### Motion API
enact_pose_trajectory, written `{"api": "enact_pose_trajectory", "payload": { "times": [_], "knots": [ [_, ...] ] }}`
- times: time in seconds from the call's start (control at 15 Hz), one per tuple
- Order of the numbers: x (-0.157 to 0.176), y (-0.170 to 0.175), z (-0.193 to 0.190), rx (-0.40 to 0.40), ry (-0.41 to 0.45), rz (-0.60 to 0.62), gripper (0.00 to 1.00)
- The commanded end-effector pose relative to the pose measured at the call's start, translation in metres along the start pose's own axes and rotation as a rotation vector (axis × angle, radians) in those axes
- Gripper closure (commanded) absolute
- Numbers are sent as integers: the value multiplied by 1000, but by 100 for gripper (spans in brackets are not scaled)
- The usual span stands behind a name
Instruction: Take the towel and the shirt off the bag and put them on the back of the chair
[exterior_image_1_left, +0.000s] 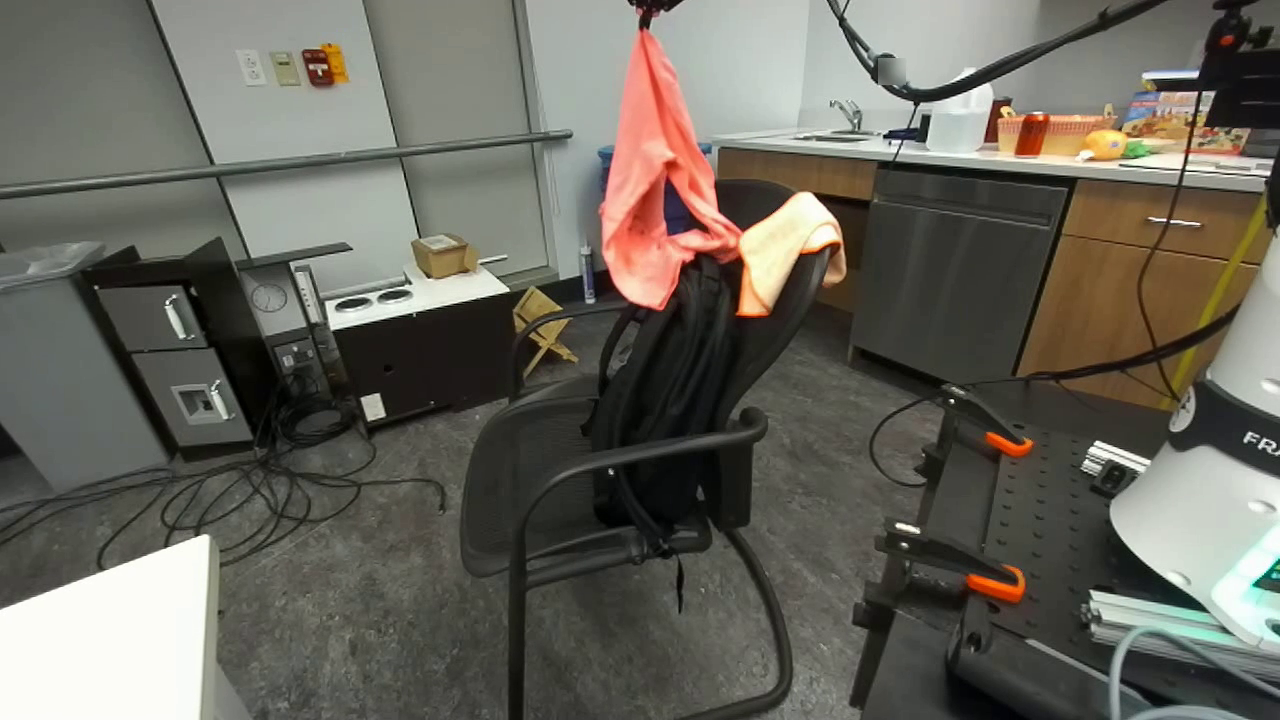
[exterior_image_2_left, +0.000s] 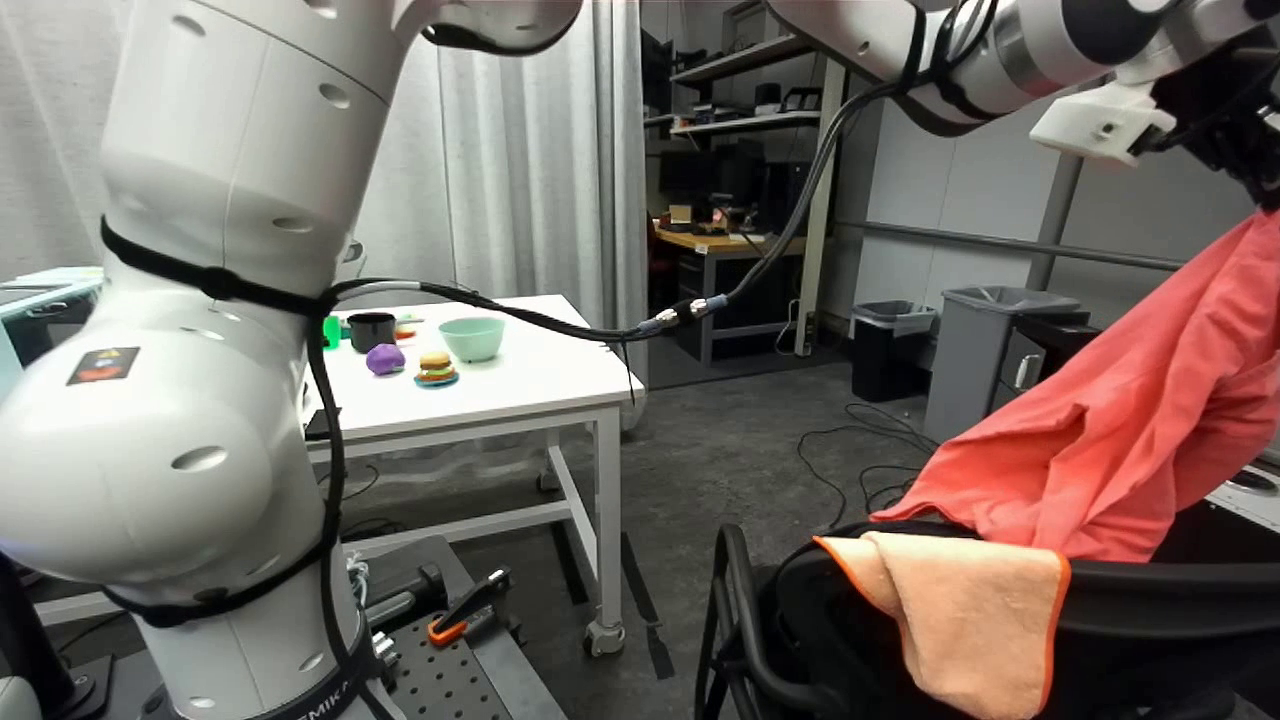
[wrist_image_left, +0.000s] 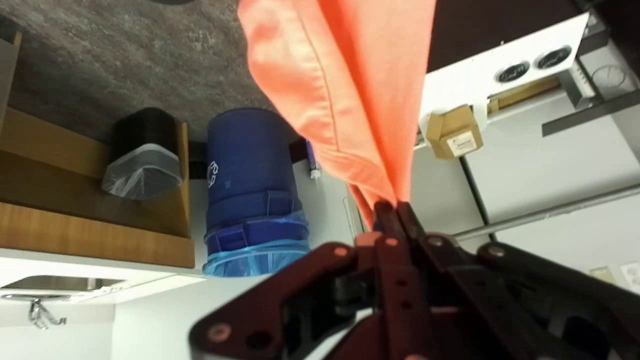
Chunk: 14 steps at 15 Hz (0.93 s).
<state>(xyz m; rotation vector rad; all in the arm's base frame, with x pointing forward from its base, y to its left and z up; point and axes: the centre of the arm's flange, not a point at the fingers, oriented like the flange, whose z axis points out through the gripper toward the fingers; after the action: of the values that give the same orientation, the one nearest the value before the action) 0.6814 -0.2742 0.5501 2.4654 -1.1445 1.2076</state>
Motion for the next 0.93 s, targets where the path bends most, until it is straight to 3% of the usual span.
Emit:
{"api": "enact_pose_trajectory", "payload": {
  "times": [0.0,0.47,0.87],
  "knots": [
    [35,-10,22,-49,149,113,99],
    [68,-4,38,-170,359,315,99],
    [86,-6,19,-200,363,377,99]
  ]
}}
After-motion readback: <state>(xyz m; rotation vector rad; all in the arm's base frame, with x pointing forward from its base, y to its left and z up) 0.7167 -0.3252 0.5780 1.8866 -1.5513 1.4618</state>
